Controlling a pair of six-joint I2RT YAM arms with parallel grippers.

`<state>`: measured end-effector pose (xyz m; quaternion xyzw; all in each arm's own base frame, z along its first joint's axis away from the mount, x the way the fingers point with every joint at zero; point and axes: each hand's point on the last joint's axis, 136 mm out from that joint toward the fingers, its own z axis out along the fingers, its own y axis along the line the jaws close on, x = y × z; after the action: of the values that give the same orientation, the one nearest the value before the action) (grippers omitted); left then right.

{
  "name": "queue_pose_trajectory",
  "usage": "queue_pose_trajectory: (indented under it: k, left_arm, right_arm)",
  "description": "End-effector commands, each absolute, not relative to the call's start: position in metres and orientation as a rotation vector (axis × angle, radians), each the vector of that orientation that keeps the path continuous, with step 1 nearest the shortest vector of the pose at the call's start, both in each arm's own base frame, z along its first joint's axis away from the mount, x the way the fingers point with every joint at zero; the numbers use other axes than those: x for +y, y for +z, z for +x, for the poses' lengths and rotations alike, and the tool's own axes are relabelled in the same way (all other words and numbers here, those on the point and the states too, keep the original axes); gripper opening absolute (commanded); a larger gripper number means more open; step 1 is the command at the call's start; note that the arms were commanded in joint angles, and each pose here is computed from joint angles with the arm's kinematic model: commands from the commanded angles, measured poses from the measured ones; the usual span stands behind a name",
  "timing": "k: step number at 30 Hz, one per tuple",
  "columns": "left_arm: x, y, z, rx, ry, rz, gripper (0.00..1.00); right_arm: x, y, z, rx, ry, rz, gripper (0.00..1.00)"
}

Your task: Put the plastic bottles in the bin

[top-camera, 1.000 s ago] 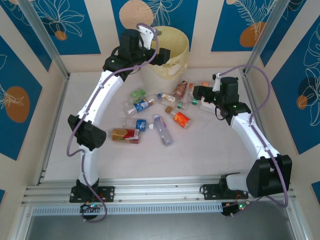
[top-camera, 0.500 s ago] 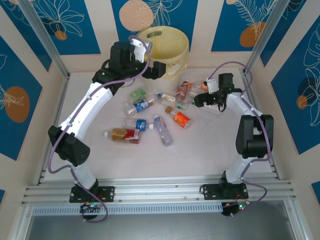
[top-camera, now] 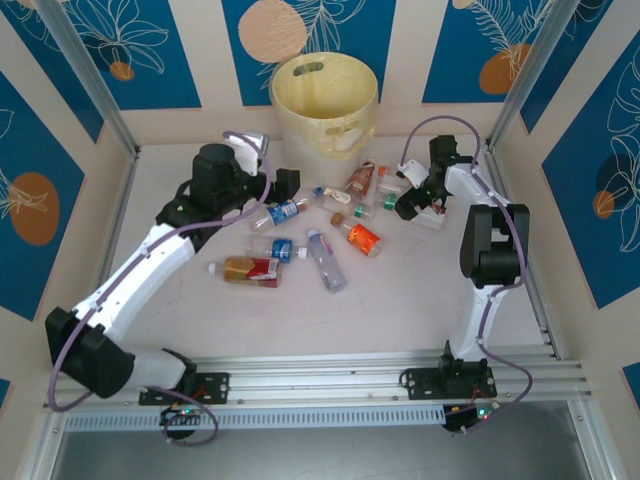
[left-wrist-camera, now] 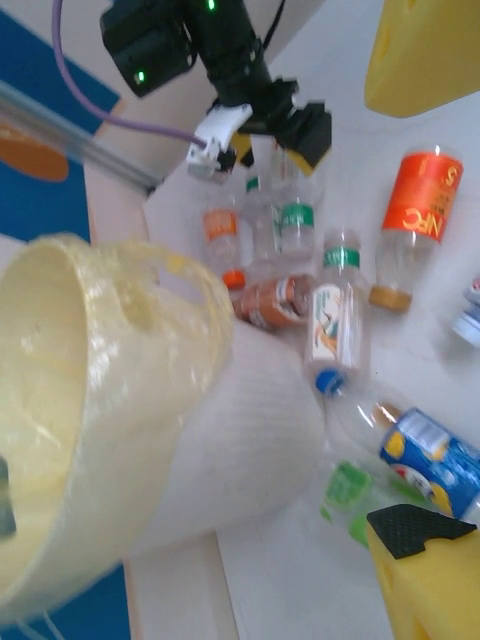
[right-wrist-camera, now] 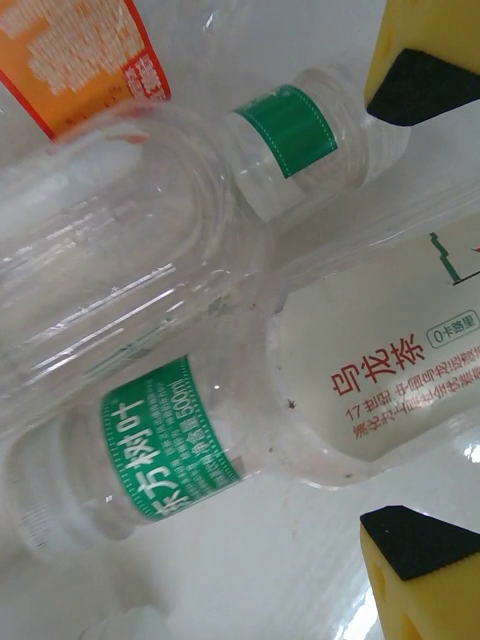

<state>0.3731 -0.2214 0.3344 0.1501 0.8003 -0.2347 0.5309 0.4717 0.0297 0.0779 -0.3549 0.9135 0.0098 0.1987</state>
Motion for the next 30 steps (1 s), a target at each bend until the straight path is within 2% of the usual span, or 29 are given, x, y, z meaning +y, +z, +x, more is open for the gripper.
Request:
queue_pose_trajectory:
  k: [1, 5, 11, 18, 21, 26, 30]
  left_arm:
    - [-0.191, 0.333, 0.377, 1.886, -0.422, 0.223, 1.0]
    - [-0.174, 0.321, 0.375, 1.904, -0.366, 0.159, 1.0]
    - [-0.17, 0.318, 0.375, 1.914, -0.355, 0.158, 1.0]
    - [-0.167, 0.314, 0.378, 1.923, -0.338, 0.144, 1.0]
    - [-0.165, 0.31, 0.38, 1.932, -0.335, 0.137, 1.0]
    - [-0.165, 0.304, 0.382, 1.949, -0.336, 0.131, 1.0]
    - [-0.163, 0.301, 0.382, 1.955, -0.334, 0.127, 1.0]
  right_arm:
    - [0.029, 0.076, 0.473, 2.553, -0.02, -1.124, 1.0]
    - [0.027, 0.059, 0.474, 2.582, -0.105, -1.235, 1.0]
    - [0.035, 0.055, 0.479, 2.582, -0.083, -1.279, 0.99]
    - [0.057, 0.053, 0.44, 2.667, 0.131, -1.389, 0.93]
    - [0.059, 0.048, 0.437, 2.676, 0.106, -1.409, 0.89]
    - [0.054, 0.035, 0.443, 2.67, -0.045, -1.475, 0.89]
    - [0.058, 0.025, 0.442, 2.659, -0.045, -1.497, 0.87]
